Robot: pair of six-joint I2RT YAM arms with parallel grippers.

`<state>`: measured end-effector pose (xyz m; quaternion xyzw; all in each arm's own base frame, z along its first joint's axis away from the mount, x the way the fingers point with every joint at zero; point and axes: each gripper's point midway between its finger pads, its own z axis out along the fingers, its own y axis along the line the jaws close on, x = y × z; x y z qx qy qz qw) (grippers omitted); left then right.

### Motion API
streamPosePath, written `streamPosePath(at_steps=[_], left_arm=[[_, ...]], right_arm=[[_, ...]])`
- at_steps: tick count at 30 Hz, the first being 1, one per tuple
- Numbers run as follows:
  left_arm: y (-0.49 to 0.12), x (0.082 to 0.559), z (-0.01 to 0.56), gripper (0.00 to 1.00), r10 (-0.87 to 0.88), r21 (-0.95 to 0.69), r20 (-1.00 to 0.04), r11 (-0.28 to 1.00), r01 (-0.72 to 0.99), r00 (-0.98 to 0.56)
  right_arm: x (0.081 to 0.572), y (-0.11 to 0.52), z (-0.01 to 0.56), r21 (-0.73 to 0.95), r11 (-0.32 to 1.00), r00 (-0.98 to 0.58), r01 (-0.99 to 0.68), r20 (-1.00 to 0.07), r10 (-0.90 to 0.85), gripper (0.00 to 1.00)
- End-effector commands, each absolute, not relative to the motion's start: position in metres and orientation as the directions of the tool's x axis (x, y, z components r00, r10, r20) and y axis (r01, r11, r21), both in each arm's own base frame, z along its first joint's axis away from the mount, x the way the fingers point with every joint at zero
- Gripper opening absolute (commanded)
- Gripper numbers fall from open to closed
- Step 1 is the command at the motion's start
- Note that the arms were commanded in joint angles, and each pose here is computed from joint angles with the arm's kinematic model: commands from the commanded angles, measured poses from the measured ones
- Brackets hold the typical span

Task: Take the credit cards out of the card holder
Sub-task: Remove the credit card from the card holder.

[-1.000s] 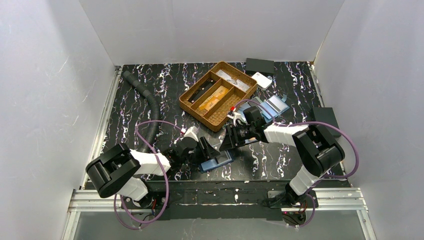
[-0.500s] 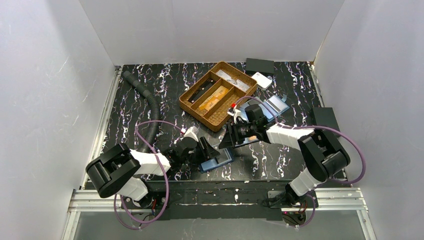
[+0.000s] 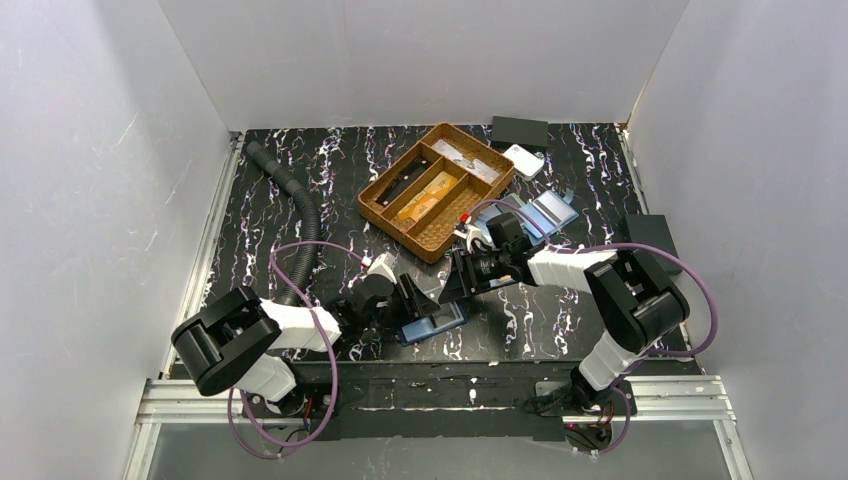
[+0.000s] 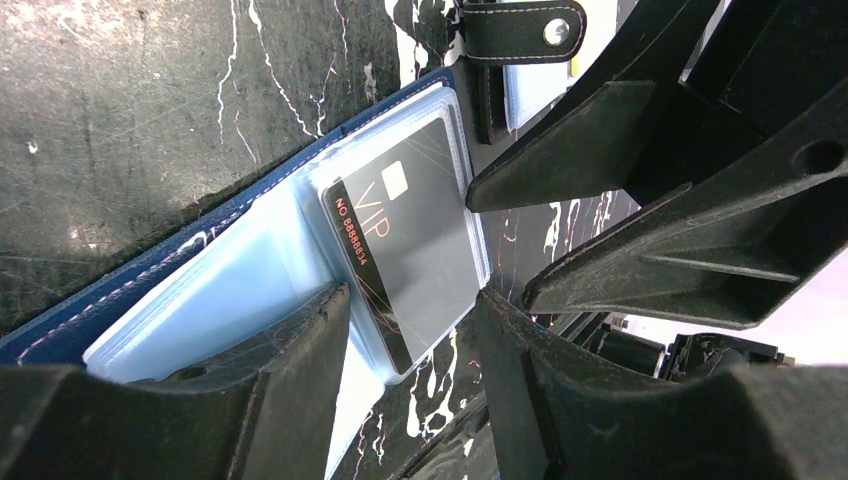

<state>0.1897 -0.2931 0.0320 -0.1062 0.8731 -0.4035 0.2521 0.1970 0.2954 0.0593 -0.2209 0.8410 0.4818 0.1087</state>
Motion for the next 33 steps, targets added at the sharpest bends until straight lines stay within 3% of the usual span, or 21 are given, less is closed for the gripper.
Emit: streamPosePath(at_steps=[1,14,33], left_arm=[[-0.275,0.179,0.008,0.49,-0.364,-0.698,-0.356,0.716,-0.014,-0.861],[-0.273,0.178,0.007,0.49,-0.365,-0.698,-0.355,0.716,-0.016,-0.861],[-0.274,0.178,0.009,0.48,-0.369,-0.704,-0.354,0.710,-0.015,-0.860]], right_arm=[[0.200,0.299,0.061,0.763,0.431,-0.875,-0.482,-0.399,-0.273,0.59],[0.203,0.300,0.087,0.773,0.357,-0.851,-0.525,-0.463,-0.248,0.61],[0.201,0.298,0.062,0.797,0.402,-0.890,-0.451,-0.368,-0.269,0.60]])
